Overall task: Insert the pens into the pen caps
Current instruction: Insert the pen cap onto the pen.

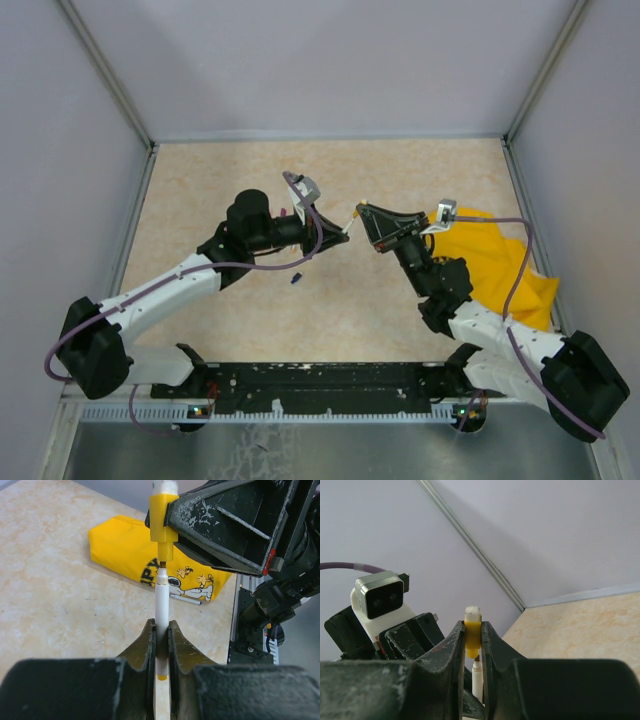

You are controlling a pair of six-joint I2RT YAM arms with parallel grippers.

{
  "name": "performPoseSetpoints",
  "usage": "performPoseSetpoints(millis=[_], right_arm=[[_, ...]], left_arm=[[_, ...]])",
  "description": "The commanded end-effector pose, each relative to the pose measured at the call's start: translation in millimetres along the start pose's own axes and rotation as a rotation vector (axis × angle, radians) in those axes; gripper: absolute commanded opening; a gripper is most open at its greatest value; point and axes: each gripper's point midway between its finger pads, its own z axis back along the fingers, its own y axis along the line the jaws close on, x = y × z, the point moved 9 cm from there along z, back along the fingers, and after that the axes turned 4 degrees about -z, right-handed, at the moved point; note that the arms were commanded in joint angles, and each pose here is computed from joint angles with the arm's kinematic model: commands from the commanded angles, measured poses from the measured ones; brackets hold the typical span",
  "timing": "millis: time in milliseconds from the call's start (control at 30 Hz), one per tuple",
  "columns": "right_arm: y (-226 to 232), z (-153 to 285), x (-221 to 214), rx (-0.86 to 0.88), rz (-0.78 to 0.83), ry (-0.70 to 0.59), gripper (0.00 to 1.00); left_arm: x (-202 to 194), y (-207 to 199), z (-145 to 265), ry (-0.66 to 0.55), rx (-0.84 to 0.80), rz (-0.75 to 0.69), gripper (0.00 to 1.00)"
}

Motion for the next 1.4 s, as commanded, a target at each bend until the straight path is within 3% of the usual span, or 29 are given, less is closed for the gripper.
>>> performPoseSetpoints(millis=[0, 1100, 1367], right_arm=[[2.7, 4.0, 3.3, 0.023, 0.008, -0.014, 0.00], [7.7, 4.9, 2.6, 0.044, -0.011, 0.023, 0.00], [-2.0, 6.3, 3.2, -0.047, 0.014, 0.010, 0.00]], left_arm=[[11.7, -3.5, 1.5, -0.057, -0.006, -0.031, 0.00], [11.0, -3.3, 1.2, -0.056, -0.006, -0.030, 0.00], [10.6, -3.2, 1.0, -0.055, -0.007, -0.029, 0.00]])
